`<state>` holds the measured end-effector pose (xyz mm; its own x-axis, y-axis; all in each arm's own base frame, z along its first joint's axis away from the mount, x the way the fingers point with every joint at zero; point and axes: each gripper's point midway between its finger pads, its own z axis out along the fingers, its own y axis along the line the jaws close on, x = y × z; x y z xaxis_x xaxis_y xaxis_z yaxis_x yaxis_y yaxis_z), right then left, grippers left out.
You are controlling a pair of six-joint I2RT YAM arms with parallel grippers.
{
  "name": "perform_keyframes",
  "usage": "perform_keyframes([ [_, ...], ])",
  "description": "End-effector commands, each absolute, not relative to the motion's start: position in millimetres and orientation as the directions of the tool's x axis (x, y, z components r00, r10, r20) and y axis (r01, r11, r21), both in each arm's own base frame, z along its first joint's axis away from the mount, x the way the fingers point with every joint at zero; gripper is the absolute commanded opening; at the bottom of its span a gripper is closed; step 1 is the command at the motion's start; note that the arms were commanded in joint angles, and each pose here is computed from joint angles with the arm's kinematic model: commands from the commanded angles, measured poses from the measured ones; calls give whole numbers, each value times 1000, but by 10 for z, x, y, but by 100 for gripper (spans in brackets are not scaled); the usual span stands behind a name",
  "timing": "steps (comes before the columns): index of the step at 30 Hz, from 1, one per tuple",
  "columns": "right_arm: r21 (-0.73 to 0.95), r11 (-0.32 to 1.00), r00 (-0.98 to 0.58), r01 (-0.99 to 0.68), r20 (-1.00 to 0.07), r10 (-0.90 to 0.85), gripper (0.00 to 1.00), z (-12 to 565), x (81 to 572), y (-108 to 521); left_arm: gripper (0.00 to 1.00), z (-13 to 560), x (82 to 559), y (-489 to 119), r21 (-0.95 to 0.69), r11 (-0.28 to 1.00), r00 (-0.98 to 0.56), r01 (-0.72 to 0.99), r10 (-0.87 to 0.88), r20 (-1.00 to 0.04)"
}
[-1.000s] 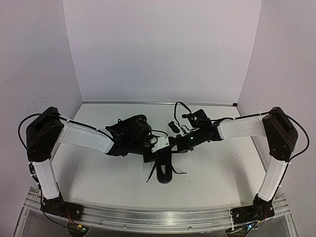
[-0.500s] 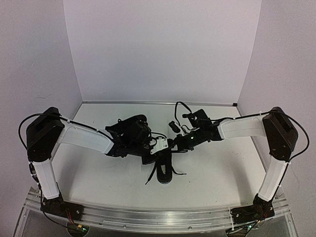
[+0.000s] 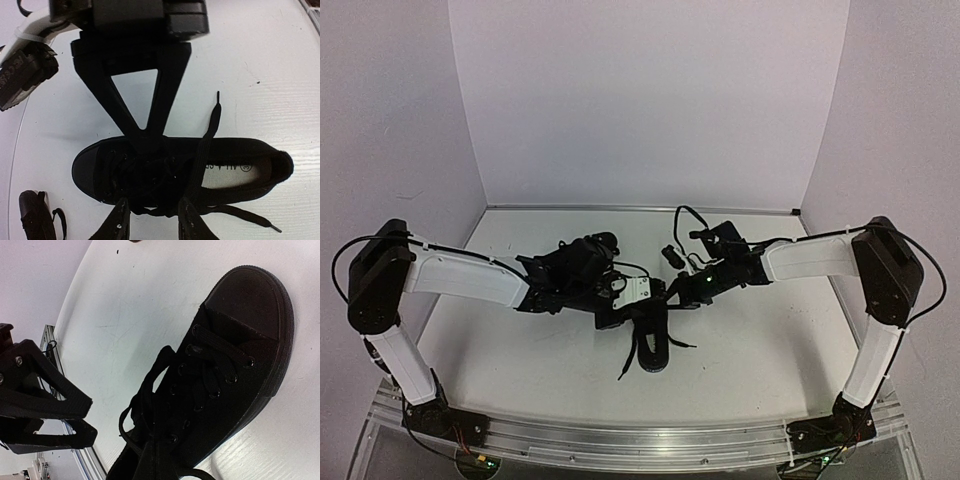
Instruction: Tie the shoes
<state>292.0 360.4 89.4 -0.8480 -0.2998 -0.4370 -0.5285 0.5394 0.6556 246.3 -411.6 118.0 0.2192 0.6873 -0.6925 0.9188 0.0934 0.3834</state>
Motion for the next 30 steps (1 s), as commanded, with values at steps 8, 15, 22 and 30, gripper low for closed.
perform_keyframes([
  [8, 657, 518, -835, -548, -468, -289, 0, 981, 2962, 3638, 31, 1027, 2331, -4095, 380, -54, 299, 923, 721, -625],
  [15, 658, 520, -837, -545, -462, -293, 0, 949, 2947, 3629, 31, 948, 2377, -4101, 388, -63, 303, 920, 741, -599],
  [22, 658, 519, -837, -546, -464, -291, 0, 965, 2953, 3629, 20, 888, 2430, -4160, 396, -75, 314, 915, 751, -582],
  [30, 660, 515, -836, -547, -465, -291, 0, 976, 2955, 3641, 5, 1007, 2449, -4211, 409, -55, 318, 911, 727, -609],
])
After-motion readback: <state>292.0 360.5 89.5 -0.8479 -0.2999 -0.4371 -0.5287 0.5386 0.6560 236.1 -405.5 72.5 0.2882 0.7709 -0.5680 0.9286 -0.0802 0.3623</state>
